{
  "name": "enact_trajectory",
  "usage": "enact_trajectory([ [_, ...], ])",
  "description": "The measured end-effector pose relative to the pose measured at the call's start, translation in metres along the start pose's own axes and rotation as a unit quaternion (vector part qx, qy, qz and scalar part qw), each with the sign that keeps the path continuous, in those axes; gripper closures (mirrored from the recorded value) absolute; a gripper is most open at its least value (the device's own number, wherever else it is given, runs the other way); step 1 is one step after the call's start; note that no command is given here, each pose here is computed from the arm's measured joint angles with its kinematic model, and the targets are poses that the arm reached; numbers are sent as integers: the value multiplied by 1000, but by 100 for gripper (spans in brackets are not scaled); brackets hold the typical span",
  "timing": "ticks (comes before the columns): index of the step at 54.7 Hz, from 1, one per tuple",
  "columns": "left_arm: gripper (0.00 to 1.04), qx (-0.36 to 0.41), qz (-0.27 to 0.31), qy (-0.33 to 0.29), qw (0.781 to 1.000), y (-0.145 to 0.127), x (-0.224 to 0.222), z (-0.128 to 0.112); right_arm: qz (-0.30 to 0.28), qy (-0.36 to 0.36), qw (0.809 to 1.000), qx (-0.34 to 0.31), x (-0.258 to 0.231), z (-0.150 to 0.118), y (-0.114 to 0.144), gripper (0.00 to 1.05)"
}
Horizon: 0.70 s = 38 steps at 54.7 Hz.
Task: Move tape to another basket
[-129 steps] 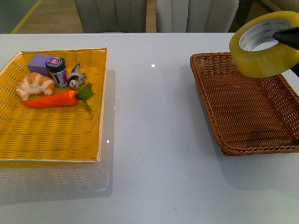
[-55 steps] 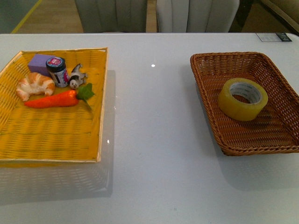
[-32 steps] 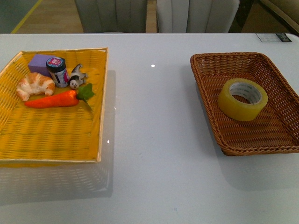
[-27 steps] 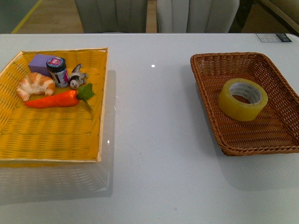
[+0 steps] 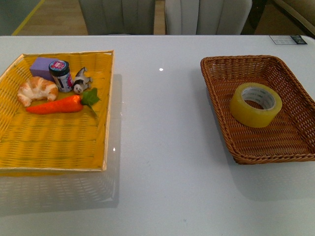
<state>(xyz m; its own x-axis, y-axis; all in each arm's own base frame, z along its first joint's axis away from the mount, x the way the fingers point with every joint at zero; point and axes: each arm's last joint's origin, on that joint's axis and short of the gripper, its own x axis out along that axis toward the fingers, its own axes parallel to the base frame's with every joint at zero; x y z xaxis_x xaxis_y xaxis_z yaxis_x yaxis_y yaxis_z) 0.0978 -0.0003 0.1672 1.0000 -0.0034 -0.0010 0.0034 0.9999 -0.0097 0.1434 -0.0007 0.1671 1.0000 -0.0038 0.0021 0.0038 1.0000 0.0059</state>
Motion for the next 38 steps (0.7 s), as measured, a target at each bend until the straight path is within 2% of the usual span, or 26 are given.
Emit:
enact_trajectory([
  [38, 103, 0, 0, 0, 1000, 0, 0, 0, 1, -11, 1000, 0, -28, 7, 0, 103],
])
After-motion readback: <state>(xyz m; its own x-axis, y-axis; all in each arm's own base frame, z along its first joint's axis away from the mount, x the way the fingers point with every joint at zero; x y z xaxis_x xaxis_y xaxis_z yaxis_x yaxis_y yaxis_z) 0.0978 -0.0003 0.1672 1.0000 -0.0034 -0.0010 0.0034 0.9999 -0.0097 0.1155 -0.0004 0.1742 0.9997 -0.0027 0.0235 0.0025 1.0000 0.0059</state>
